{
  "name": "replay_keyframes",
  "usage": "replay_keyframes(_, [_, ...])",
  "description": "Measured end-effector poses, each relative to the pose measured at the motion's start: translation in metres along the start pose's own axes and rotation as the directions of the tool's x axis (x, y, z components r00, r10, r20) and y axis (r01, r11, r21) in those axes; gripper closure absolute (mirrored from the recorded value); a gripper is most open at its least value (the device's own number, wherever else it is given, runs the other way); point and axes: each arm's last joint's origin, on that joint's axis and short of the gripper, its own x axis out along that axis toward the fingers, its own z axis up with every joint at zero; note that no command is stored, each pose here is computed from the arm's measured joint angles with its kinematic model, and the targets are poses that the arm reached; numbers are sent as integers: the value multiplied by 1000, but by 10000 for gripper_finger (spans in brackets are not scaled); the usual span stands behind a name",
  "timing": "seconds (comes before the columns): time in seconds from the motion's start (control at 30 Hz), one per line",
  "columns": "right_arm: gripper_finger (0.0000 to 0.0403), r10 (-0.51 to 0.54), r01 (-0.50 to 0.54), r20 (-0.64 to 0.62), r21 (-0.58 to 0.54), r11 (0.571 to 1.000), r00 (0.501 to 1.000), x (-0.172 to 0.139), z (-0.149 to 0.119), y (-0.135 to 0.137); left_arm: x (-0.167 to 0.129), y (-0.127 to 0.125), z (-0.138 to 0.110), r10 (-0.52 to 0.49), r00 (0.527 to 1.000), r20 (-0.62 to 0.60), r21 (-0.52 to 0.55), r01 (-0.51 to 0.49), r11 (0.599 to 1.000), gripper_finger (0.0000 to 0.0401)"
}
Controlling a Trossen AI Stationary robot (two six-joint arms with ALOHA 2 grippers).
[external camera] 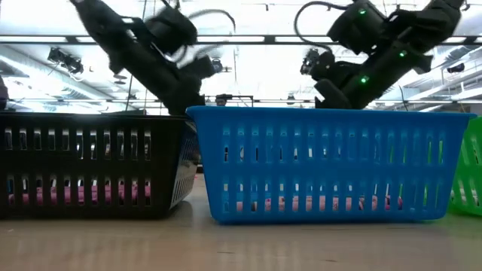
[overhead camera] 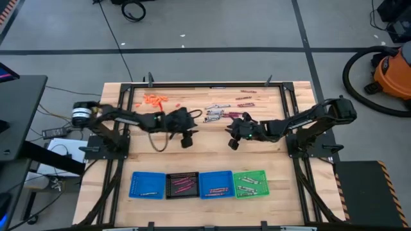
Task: Sort crayons
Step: Put the black crayon into the left blue bin
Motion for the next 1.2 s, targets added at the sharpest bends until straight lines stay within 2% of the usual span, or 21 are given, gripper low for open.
replay_keyframes(0.13, [317,-3,0,121,29,1000,993,0,0,2,26,11,7,11,1000,-26,-8,-11,1000,257])
replay_keyframes(0.3, [317,-26,26,193,4,1000,981,2,2,7,55,18,24,-10,999,-50,-7,10,1000,258])
replay_keyframes(0.53, [317,-25,29,199,-20,999,980,2,3,7,90,32,39,-22,990,-140,-5,21,1000,258])
replay_keyframes(0.67, [317,-28,33,204,-25,999,979,0,4,8,106,36,35,-35,984,-174,-17,33,999,258])
replay_keyframes(0.9, [317,-20,25,212,-21,999,977,-1,4,10,112,37,29,6,979,-201,26,-1,1000,258])
replay_keyframes(1.2, [317,-15,19,222,-17,1000,975,-1,5,10,112,26,31,90,976,-200,162,-58,985,258])
